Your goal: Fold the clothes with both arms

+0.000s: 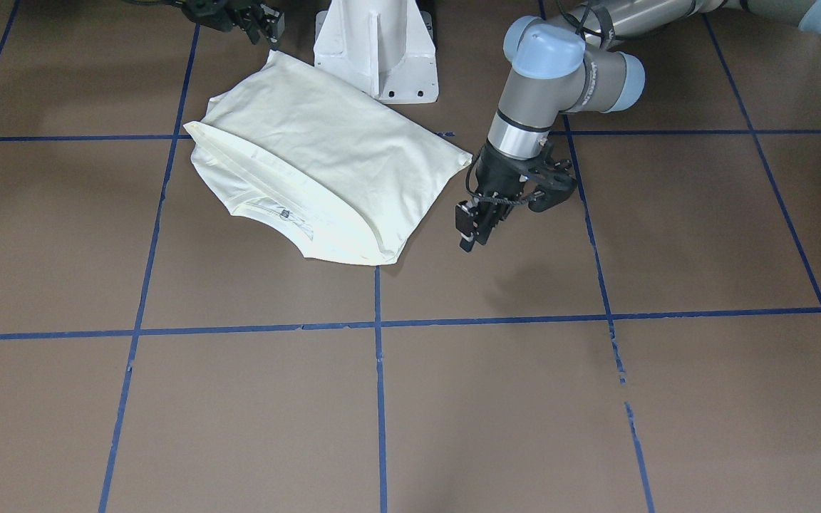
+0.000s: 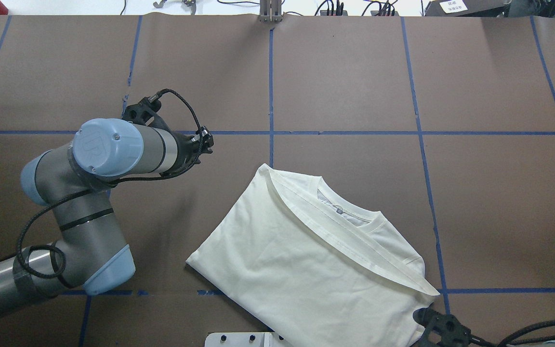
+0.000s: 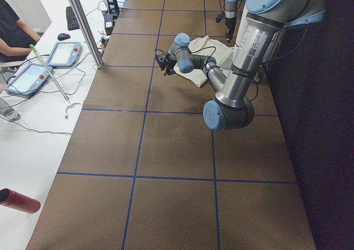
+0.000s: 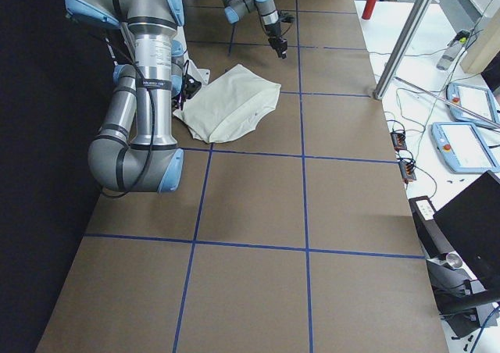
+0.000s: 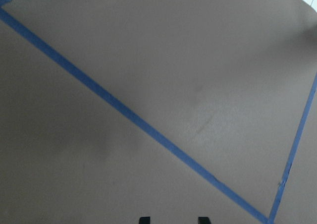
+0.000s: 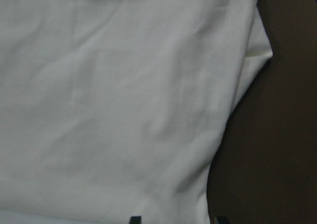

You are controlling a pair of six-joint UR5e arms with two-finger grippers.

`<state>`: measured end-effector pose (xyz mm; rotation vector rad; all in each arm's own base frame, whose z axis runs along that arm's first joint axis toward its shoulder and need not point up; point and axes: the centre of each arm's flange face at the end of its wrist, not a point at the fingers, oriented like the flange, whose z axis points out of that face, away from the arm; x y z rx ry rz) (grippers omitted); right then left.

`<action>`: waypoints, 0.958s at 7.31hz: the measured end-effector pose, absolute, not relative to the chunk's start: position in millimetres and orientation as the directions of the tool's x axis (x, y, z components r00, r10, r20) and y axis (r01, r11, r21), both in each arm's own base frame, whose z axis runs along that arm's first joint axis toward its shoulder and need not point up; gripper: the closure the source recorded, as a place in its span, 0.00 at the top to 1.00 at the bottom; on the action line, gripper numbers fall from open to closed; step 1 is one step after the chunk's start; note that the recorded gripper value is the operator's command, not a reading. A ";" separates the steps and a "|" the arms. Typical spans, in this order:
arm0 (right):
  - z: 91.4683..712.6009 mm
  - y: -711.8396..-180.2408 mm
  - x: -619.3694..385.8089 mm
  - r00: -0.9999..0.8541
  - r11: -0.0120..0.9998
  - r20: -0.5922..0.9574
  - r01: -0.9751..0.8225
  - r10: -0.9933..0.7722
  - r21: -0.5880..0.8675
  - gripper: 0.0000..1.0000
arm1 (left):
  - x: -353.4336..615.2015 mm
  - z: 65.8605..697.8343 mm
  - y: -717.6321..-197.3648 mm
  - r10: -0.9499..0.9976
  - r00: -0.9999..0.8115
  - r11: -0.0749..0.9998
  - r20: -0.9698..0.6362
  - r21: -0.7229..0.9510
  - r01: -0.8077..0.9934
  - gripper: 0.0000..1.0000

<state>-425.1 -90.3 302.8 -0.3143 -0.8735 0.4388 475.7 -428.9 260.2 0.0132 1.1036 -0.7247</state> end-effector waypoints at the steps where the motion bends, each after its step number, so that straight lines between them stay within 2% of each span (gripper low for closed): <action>1: 291.1 -123.2 -406.7 0.511 0.844 0.672 -0.303 0.536 -0.443 1.00 | 476.8 260.9 -395.4 -0.553 0.277 0.779 -0.786 -0.370 0.506 0.55; 4: 287.7 -246.5 -371.9 0.383 0.781 0.715 -0.502 0.585 -0.371 1.00 | 510.3 273.8 -300.2 -0.661 0.394 0.740 -0.639 -0.468 0.483 0.54; 7: 295.4 -302.6 -378.4 0.408 0.797 0.740 -0.535 0.535 -0.281 1.00 | 537.6 284.3 -254.5 -0.690 0.444 0.723 -0.572 -0.502 0.475 0.52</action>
